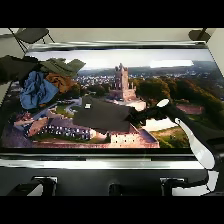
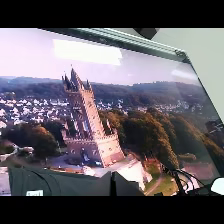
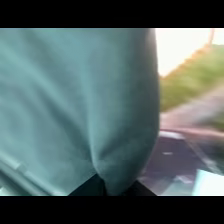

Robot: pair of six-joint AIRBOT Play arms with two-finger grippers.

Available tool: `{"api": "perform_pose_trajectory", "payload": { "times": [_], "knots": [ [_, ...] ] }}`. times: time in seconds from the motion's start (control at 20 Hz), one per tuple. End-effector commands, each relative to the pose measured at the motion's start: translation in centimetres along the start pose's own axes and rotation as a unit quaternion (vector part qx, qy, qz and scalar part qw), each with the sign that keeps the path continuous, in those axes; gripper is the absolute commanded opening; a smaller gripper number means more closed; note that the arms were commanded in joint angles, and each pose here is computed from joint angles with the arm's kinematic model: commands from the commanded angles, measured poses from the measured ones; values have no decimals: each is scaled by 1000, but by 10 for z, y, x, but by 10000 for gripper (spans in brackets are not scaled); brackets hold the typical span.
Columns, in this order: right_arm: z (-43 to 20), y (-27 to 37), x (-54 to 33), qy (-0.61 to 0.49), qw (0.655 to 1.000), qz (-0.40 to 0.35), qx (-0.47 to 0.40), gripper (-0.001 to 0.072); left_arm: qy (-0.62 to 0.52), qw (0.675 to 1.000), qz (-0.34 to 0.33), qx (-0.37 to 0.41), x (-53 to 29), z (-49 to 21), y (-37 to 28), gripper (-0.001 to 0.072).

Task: Fold the shirts.

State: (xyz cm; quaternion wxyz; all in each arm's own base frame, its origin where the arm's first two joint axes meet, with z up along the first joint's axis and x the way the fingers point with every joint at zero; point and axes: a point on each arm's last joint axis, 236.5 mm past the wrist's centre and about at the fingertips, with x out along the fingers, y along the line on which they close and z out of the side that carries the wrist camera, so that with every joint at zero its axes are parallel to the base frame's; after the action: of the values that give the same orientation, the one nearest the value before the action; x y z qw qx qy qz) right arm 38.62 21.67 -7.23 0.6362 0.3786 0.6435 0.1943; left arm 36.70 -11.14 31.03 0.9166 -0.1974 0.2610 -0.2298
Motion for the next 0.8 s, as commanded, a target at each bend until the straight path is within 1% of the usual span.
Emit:
{"api": "perform_pose_trajectory", "payload": {
  "times": [0.0, 0.1, 0.15, 0.25, 0.35, 0.45, 0.55, 0.65, 0.75],
  "knots": [
    [29, 39, -34, -19, 997, 59, -41, 54, 0, 1000, 1, -1, 1, 0, 1, 35],
    [71, 44, -88, -71, 993, 77, -47, 53, 2, 1000, 1, -1, 1, -1, 1, 35],
    [93, 37, -121, -103, 991, 83, -37, 53, 2, 1000, 1, -1, 1, -1, 1, 35],
    [124, 6, -187, -156, 984, 82, 6, 54, 2, 1000, 1, -1, 1, -1, 1, 35],
    [133, -37, -251, -199, 976, 75, 52, 54, 2, 1000, 1, -1, 1, -1, 1, 35],
    [124, -87, -313, -244, 964, 49, 91, 54, 2, 1000, 1, -1, 1, -1, 1, 36],
    [102, -138, -370, -289, 947, 9, 142, 54, 2, 1000, 1, -1, 1, -1, 1, 36],
    [72, -183, -422, -334, 922, -27, 192, 54, 2, 1000, 0, -1, 1, -1, 1, 35],
    [31, -224, -457, -353, 899, -64, 252, 54, 2, 1000, 0, -1, 1, -1, 1, 36]
  ]
}}
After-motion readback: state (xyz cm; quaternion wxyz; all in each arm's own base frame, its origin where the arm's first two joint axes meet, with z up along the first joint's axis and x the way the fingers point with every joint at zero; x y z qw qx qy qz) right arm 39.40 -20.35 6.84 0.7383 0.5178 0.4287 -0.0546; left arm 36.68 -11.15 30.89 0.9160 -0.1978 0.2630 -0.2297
